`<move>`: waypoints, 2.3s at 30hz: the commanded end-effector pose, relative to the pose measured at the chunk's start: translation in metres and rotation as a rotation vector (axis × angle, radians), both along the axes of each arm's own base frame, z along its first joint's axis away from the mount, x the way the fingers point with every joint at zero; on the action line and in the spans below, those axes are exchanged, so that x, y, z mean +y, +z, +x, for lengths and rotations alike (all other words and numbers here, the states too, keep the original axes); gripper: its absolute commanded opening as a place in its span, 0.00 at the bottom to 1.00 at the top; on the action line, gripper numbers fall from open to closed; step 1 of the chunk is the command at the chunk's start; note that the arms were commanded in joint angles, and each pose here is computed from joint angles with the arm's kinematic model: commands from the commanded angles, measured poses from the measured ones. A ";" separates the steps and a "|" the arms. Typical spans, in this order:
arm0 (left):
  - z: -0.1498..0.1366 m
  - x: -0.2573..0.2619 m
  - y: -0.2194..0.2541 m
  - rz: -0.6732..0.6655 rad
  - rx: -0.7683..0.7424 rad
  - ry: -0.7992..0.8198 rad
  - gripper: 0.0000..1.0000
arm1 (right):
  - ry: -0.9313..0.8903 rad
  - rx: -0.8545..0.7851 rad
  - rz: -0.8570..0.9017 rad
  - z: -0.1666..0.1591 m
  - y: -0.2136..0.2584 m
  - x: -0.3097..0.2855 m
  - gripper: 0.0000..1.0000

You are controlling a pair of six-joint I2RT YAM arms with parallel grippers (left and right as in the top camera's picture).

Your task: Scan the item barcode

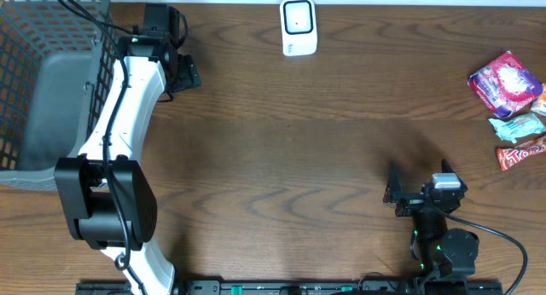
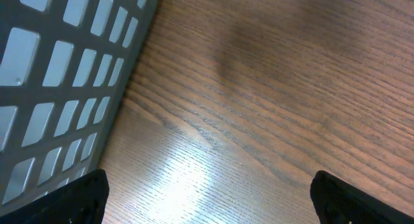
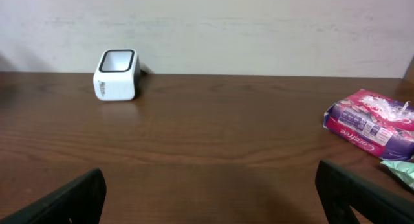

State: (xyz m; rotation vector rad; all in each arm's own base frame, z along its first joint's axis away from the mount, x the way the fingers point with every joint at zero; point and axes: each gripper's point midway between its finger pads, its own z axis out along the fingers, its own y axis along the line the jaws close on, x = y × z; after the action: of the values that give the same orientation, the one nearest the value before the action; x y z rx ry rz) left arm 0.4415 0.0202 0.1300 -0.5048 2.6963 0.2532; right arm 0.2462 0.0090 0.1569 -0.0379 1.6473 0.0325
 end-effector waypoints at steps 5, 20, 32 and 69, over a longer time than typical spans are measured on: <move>-0.002 0.002 0.000 0.010 0.003 0.001 0.99 | -0.016 0.000 0.013 0.000 -0.001 -0.003 0.99; -0.002 0.002 0.000 0.010 0.004 0.001 0.99 | -0.016 0.000 0.013 0.000 -0.001 -0.003 0.99; -0.002 0.002 0.000 0.010 0.003 0.001 0.99 | -0.016 0.000 0.013 0.000 -0.001 -0.003 0.99; -0.023 0.004 -0.010 0.019 0.090 -0.002 0.99 | -0.016 0.000 0.013 0.000 0.000 -0.003 0.99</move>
State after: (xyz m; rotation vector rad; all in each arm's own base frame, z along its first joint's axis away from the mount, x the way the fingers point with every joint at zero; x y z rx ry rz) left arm 0.4262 0.0211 0.1242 -0.5033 2.7599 0.2803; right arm 0.2462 0.0090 0.1569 -0.0379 1.6469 0.0325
